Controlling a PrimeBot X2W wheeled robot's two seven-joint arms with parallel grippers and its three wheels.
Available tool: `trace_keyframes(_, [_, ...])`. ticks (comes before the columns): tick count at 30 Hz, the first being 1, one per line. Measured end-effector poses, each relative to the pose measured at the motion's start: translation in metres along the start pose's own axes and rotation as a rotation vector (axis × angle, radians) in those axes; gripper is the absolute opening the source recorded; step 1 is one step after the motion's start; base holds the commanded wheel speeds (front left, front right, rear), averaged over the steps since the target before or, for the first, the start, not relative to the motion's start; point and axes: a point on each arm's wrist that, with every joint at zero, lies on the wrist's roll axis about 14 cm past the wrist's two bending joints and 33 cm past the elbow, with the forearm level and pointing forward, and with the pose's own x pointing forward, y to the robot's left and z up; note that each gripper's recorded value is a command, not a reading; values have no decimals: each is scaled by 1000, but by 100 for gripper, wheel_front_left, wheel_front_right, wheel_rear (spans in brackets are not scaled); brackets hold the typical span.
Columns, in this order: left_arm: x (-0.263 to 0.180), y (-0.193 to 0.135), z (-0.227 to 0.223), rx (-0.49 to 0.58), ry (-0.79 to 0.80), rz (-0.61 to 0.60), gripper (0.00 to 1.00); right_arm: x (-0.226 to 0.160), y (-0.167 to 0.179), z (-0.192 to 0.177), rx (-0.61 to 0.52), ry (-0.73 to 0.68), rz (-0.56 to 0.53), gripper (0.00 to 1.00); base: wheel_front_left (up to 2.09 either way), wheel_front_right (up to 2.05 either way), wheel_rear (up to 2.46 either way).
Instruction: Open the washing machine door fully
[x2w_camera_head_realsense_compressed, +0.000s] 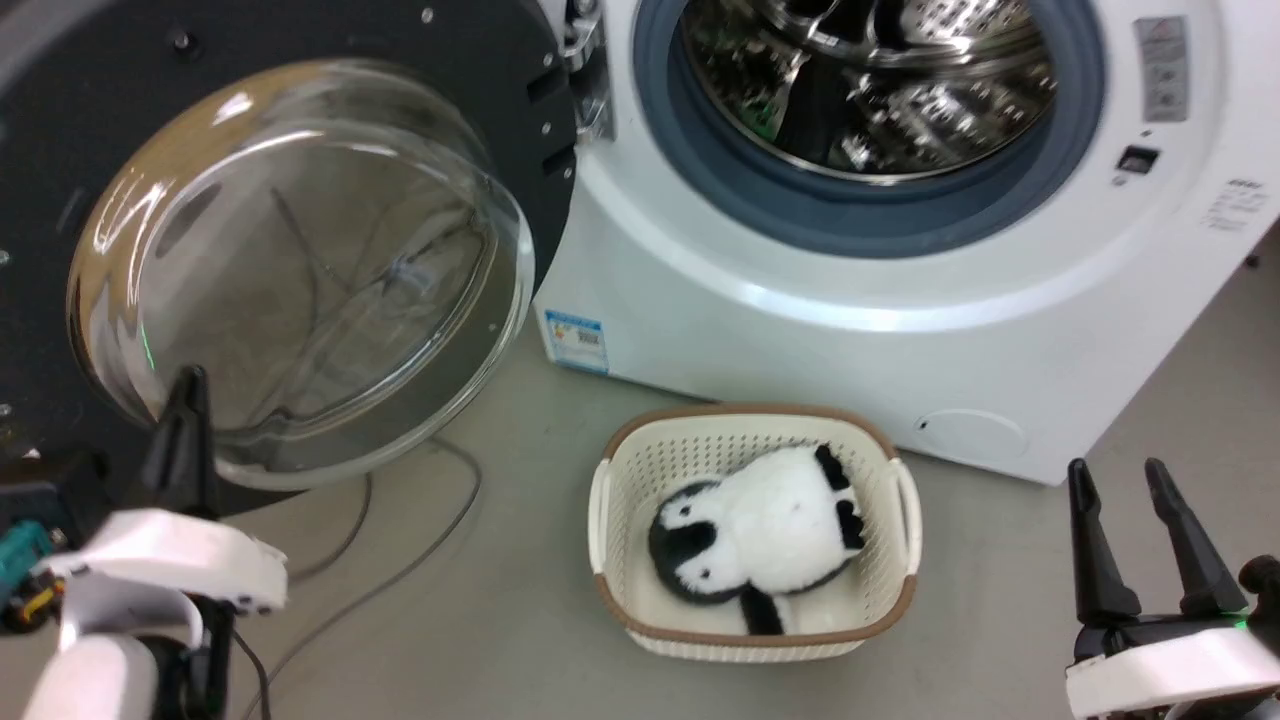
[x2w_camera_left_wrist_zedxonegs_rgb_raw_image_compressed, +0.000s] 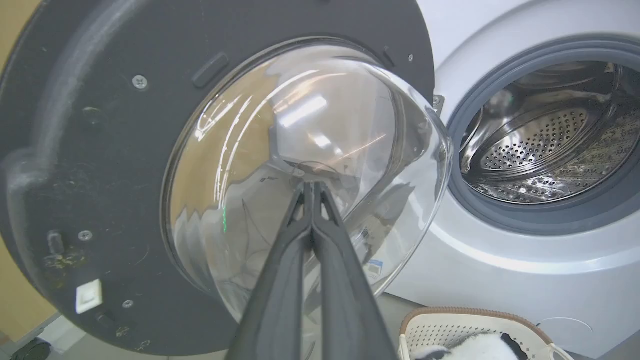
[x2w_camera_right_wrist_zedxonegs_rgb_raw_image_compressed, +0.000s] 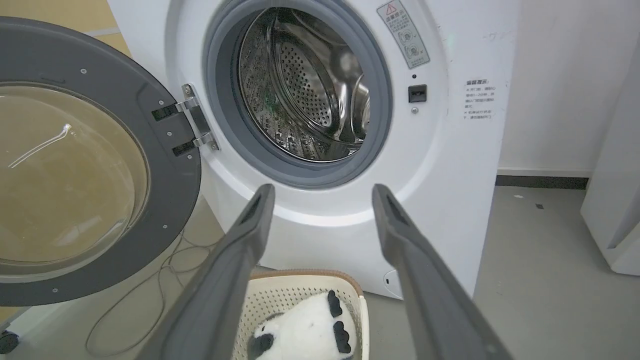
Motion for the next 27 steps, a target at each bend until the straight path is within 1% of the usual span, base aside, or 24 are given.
trace_keyframes(4, [-14,-22,2,-34,-15,-54,0,-12,-1,16,-12,-47,-13,100,0,0,0])
trace_keyframes(10, [-30,-70,1,-81,-39,-177,0,-29,-6,35,-31,-101,-37,100,0,0,0])
trace_keyframes(16, [-42,-113,-12,-117,-21,-281,0,-46,-12,49,-69,-141,-65,100,0,0,0])
trace_keyframes(18, [-45,-124,-14,-109,-25,-311,0,-53,-15,50,-76,-141,-80,100,0,0,0])
trace_keyframes(19, [-45,-124,-14,-109,-25,-311,0,-53,-15,50,-76,-141,-80,100,0,0,0])
trace_keyframes(21, [-49,-137,-18,-136,-29,-326,0,-63,-19,51,-83,-144,-101,100,0,0,0])
trace_keyframes(27, [-59,-157,-30,-145,-5,-371,0,-77,-26,52,-89,-147,-136,100,0,0,0])
